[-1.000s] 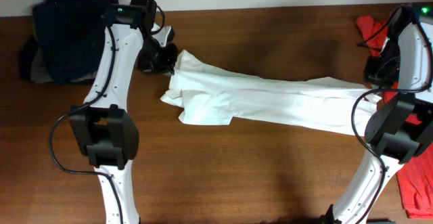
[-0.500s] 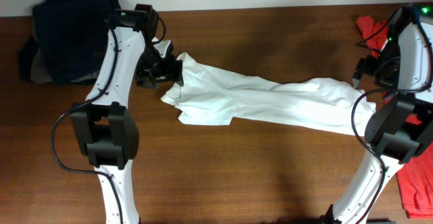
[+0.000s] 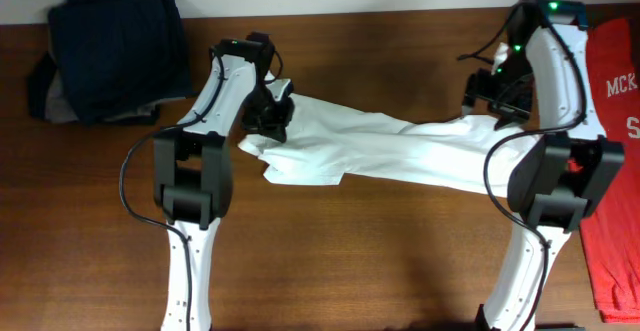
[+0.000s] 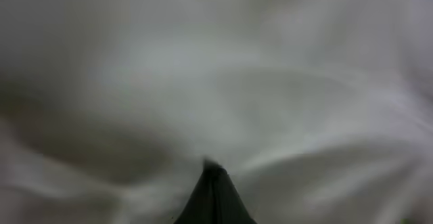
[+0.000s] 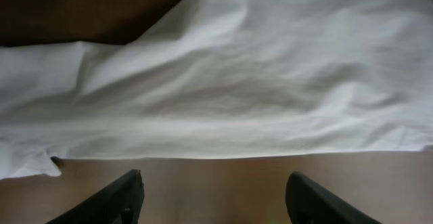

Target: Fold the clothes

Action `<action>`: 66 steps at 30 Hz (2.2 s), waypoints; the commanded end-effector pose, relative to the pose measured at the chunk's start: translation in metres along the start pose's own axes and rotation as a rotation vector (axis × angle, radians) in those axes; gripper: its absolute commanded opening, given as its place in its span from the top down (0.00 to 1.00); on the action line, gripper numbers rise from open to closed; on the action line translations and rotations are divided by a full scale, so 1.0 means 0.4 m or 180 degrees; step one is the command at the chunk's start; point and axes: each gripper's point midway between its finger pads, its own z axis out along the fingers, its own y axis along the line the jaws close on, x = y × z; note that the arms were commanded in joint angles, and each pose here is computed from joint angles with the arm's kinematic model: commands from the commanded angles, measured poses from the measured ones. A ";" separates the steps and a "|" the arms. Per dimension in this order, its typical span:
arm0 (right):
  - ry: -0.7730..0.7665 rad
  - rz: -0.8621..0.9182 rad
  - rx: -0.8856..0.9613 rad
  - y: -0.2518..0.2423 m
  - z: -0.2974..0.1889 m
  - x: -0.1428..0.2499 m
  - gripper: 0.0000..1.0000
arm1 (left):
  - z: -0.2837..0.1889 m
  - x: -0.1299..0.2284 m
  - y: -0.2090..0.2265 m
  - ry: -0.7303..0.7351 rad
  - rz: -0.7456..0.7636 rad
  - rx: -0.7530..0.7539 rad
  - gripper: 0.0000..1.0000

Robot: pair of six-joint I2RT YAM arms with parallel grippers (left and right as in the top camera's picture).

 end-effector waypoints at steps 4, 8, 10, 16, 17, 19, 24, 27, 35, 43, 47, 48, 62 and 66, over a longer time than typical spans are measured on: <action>0.0339 -0.0168 0.0097 0.040 0.163 0.053 0.28 | 0.032 -0.041 0.316 -0.0184 -0.1059 -0.0556 0.99; 0.0232 -0.0054 0.0081 0.021 0.318 0.040 0.29 | -0.006 -0.013 0.421 -0.0207 -0.1678 -0.0532 0.99; 0.0137 -0.0056 0.0286 -0.012 0.335 0.027 0.41 | -0.010 -0.007 0.421 -0.0185 -0.1684 -0.0547 0.99; 0.0030 0.0469 0.0775 -0.189 0.258 -0.010 0.50 | -0.216 -0.024 0.377 -0.0615 -0.1590 -0.0651 0.99; 0.0019 0.0528 0.0764 -0.205 0.239 -0.016 0.46 | -0.255 -0.016 0.366 -0.0678 -0.1573 -0.0660 0.99; 0.0007 0.0654 0.0739 -0.235 0.167 -0.024 0.01 | -0.299 0.043 0.337 -0.0510 -0.1480 -0.0665 0.81; -0.0085 0.0673 0.0253 -0.162 0.031 -0.035 0.01 | -0.276 0.164 0.249 0.0237 -0.1146 -0.0205 0.77; -0.0067 0.0670 0.0058 -0.135 0.030 -0.036 0.01 | -0.228 0.188 0.188 0.0462 -0.0927 0.0260 0.63; -0.0218 0.0654 0.0029 -0.133 0.029 -0.066 0.01 | -0.087 0.136 0.200 0.0293 -0.0301 -0.0046 0.09; -0.0250 0.0650 0.0023 -0.132 0.028 -0.072 0.01 | -0.008 0.174 0.137 0.0525 -0.0115 -0.0064 0.55; -0.0250 0.0650 0.0023 -0.132 0.028 -0.072 0.01 | -0.015 0.171 0.137 0.0510 -0.0114 -0.0066 0.89; -0.0251 0.0650 0.0024 -0.133 0.028 -0.072 0.01 | -0.029 0.169 0.132 0.0497 -0.0120 -0.0064 0.97; -0.0250 0.0613 0.0028 -0.133 0.028 -0.072 0.01 | -0.163 0.058 -0.023 -0.0232 0.0016 0.1489 1.00; -0.0237 0.0565 0.0031 -0.133 0.028 -0.070 0.01 | -0.215 0.024 0.013 -0.0559 0.0042 0.1826 1.00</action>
